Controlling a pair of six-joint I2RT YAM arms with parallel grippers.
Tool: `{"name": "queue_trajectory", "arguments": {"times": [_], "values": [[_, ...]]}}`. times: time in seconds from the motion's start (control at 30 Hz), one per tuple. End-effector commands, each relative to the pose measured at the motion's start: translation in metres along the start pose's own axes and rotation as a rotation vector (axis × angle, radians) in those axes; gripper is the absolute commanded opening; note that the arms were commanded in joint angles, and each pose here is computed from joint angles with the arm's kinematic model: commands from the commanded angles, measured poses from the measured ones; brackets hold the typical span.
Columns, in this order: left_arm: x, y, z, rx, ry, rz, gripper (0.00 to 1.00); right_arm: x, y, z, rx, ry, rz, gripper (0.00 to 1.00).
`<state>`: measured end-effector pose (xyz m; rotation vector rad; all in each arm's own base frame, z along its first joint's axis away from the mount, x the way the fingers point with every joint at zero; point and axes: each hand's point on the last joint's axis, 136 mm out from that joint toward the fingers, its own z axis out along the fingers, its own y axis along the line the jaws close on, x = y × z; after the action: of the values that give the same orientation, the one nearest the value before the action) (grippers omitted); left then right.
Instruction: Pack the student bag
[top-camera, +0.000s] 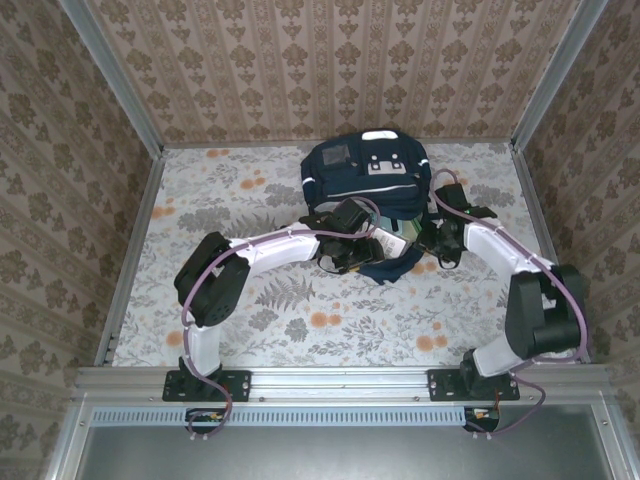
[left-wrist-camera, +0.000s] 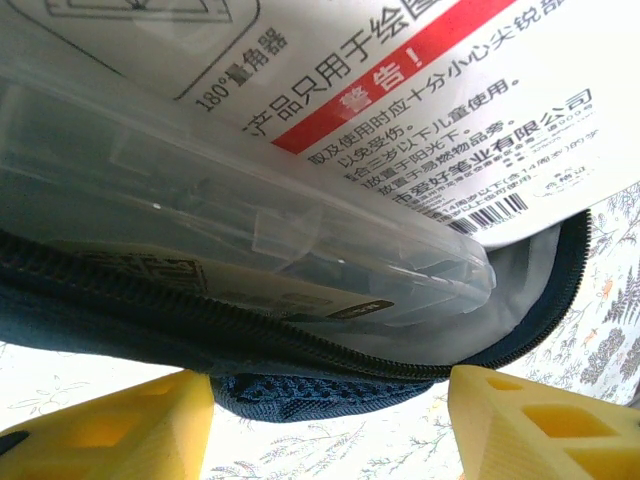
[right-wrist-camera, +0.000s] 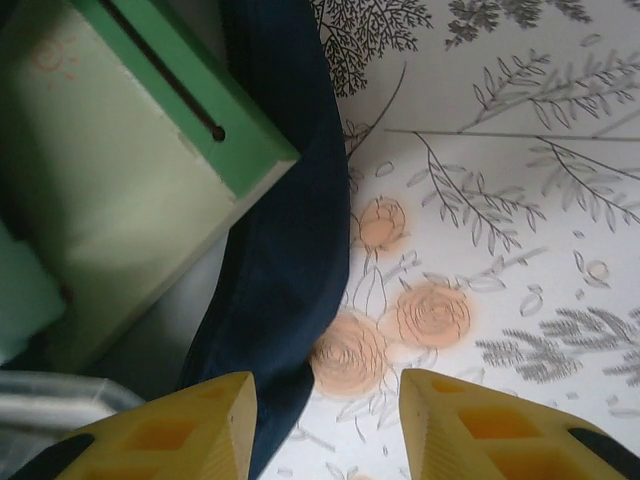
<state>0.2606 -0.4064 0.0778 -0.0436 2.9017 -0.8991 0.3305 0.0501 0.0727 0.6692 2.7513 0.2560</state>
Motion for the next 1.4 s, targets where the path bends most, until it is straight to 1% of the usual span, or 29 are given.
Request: {"name": "queue_trajectory", "arguments": {"times": [0.0, 0.1, 0.27, 0.37, 0.47, 0.67, 0.77, 0.83, 0.93, 1.07, 1.17, 1.3, 1.37], "values": [[-0.002, 0.011, 0.008, -0.03, 0.012, -0.03, 0.64, -0.007, 0.007, 0.012, 0.002, 0.022, -0.005, 0.39], [0.0, 0.01, 0.009, -0.03, 0.018, -0.026, 0.64, -0.013, 0.006, 0.021, 0.022, 0.013, -0.005, 0.35], [0.003, 0.01, 0.012, -0.033, 0.034, -0.021, 0.64, -0.033, 0.017, 0.029, -0.005, -0.043, -0.008, 0.2], [0.003, 0.009, 0.012, -0.032, 0.038, -0.016, 0.64, -0.044, 0.023, 0.038, -0.007, -0.05, -0.008, 0.15], [0.004, 0.008, 0.013, -0.035, 0.043, -0.011, 0.64, -0.052, 0.034, 0.044, -0.032, -0.046, -0.01, 0.12], [0.004, 0.006, 0.013, -0.03, 0.052, -0.002, 0.64, -0.063, 0.056, 0.06, -0.11, -0.03, 0.012, 0.13], [0.001, 0.006, 0.011, -0.037, 0.051, 0.002, 0.64, -0.067, 0.067, 0.059, -0.164, -0.033, 0.035, 0.13], [-0.005, 0.007, 0.004, -0.051, 0.027, 0.014, 0.63, -0.068, 0.069, 0.055, -0.181, -0.04, 0.048, 0.14], [-0.018, -0.001, -0.017, -0.089, -0.036, 0.091, 0.63, -0.067, 0.065, 0.05, -0.167, -0.046, 0.054, 0.14], [-0.027, -0.017, -0.036, -0.124, -0.09, 0.262, 0.6, -0.064, 0.056, 0.043, -0.147, -0.056, 0.062, 0.15], [-0.027, -0.026, -0.041, -0.116, -0.114, 0.342, 0.59, -0.067, 0.055, 0.032, -0.213, -0.094, 0.084, 0.23], [-0.036, -0.026, -0.038, -0.124, -0.163, 0.38, 0.59, -0.077, 0.048, 0.025, -0.321, -0.134, 0.158, 0.34], [-0.042, -0.02, -0.036, -0.158, -0.184, 0.388, 0.6, -0.082, 0.046, 0.029, -0.36, -0.124, 0.188, 0.35]]}}
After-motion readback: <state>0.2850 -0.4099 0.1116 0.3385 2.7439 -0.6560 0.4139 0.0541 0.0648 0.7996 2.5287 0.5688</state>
